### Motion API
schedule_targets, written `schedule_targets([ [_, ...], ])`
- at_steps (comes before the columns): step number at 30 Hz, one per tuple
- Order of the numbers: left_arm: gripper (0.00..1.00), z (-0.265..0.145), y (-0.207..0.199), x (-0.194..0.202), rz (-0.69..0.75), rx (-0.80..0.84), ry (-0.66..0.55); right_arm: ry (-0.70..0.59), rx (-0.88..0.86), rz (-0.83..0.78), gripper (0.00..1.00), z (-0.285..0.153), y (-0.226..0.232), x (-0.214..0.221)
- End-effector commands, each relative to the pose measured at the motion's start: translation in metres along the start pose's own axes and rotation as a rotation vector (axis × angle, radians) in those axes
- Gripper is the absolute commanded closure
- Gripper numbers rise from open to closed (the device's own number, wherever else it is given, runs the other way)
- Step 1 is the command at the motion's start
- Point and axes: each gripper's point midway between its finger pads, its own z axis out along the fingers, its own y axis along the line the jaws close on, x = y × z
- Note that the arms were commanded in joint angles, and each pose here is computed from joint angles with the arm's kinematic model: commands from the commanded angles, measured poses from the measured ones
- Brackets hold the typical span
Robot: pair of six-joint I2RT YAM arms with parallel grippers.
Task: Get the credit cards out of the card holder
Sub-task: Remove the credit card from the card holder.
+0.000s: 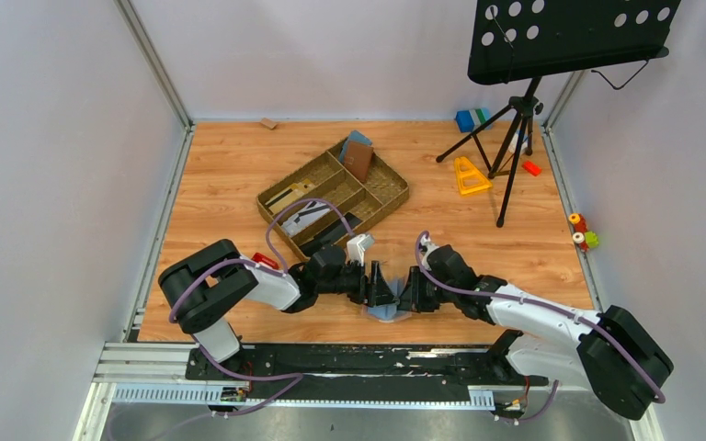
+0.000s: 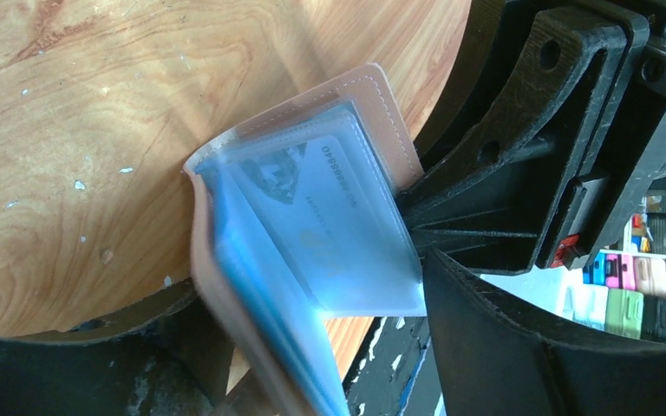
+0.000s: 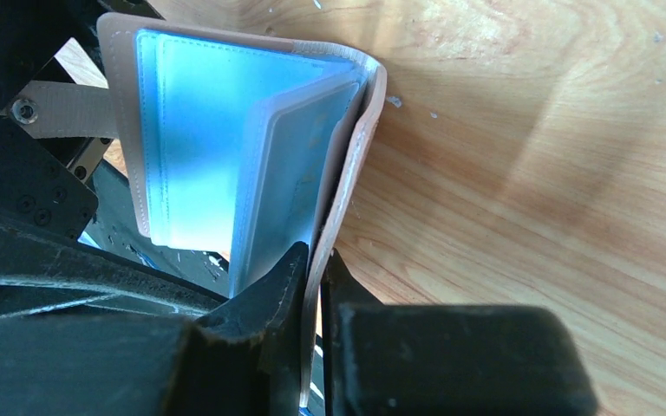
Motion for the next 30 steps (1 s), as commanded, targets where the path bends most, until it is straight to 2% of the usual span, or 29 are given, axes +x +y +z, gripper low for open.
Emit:
schedule_targets([
  [1,0.24,-0.001,-0.009,0.003,0.015,0.042,0.006,-0.035,-0.047,0.001,0.9,0.001,0.012,-0.01],
  [6,0.28,-0.006,-0.012,0.002,0.021,0.046,0.0,-0.049,-0.043,0.03,0.89,0.001,0.008,-0.01],
  [11,0.38,-0.006,-0.009,0.004,0.023,0.039,0.004,-0.068,-0.066,0.044,0.68,-0.005,0.008,-0.012],
  [15,0.45,-0.005,-0.006,0.006,0.017,0.032,0.006,-0.113,-0.075,0.054,0.62,-0.013,0.007,-0.016],
  [17,0.44,-0.005,-0.005,0.007,0.012,0.032,0.007,-0.139,-0.079,0.062,0.61,-0.017,0.005,-0.018],
  [19,0.37,-0.005,-0.006,0.006,0.01,0.037,0.005,-0.164,-0.084,0.066,0.61,-0.02,0.005,-0.02],
  [21,0.33,-0.005,-0.007,0.006,0.012,0.037,0.002,-0.176,-0.082,0.071,0.59,-0.022,0.003,-0.021],
  [30,0.32,-0.006,-0.005,0.009,0.01,0.038,0.014,-0.22,-0.082,0.123,0.38,-0.025,0.004,-0.031],
])
